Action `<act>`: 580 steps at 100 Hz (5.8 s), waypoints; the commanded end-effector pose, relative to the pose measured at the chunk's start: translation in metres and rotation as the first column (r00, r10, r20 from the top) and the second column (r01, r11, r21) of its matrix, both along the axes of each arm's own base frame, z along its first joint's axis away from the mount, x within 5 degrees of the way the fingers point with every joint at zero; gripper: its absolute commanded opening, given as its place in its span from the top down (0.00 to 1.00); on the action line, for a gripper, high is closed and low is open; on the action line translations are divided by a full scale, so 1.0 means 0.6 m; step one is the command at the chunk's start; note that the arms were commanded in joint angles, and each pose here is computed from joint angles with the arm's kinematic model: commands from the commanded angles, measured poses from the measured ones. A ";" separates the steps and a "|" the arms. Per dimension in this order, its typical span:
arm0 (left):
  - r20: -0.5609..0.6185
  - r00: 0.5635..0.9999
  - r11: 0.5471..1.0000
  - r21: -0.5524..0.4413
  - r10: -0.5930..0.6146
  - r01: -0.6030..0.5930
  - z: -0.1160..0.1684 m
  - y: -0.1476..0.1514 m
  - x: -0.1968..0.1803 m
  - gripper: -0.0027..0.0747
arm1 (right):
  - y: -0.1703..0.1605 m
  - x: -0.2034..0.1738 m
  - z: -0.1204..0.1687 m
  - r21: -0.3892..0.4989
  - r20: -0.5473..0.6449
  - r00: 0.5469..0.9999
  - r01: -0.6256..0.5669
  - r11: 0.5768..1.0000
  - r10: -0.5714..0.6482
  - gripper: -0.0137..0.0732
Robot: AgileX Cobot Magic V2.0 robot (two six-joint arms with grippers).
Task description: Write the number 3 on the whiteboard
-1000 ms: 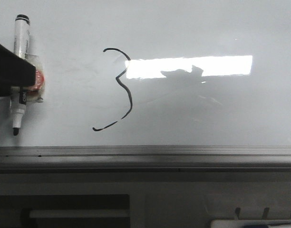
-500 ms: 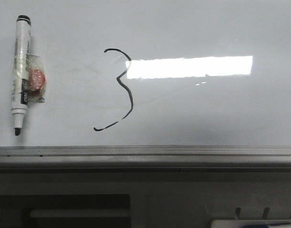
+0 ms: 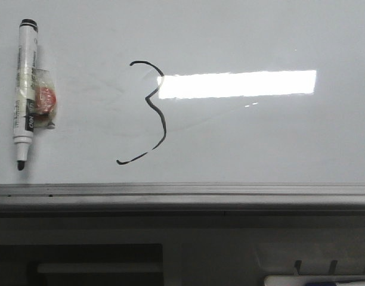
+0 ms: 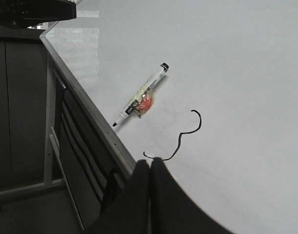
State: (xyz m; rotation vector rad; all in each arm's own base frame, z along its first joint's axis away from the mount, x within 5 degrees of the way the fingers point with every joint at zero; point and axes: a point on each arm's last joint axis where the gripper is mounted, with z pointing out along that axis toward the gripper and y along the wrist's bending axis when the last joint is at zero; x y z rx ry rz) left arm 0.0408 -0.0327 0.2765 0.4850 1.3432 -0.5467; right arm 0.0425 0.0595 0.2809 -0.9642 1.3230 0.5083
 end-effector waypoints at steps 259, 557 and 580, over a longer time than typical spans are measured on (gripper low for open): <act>-0.349 0.735 0.805 0.116 0.581 -0.582 -0.154 0.050 0.020 0.99 | -0.011 -0.010 -0.016 0.078 0.048 0.999 -0.012 0.997 0.009 0.91; -0.349 0.735 0.805 0.116 0.581 -0.582 -0.154 0.050 0.020 0.99 | -0.102 0.018 -0.179 -0.031 -0.299 0.511 0.839 0.543 -0.806 0.91; -0.349 0.735 0.805 0.116 0.581 -0.582 -0.154 0.050 0.020 0.99 | -0.102 0.018 -0.179 -0.031 -0.299 0.511 0.839 0.543 -0.806 0.91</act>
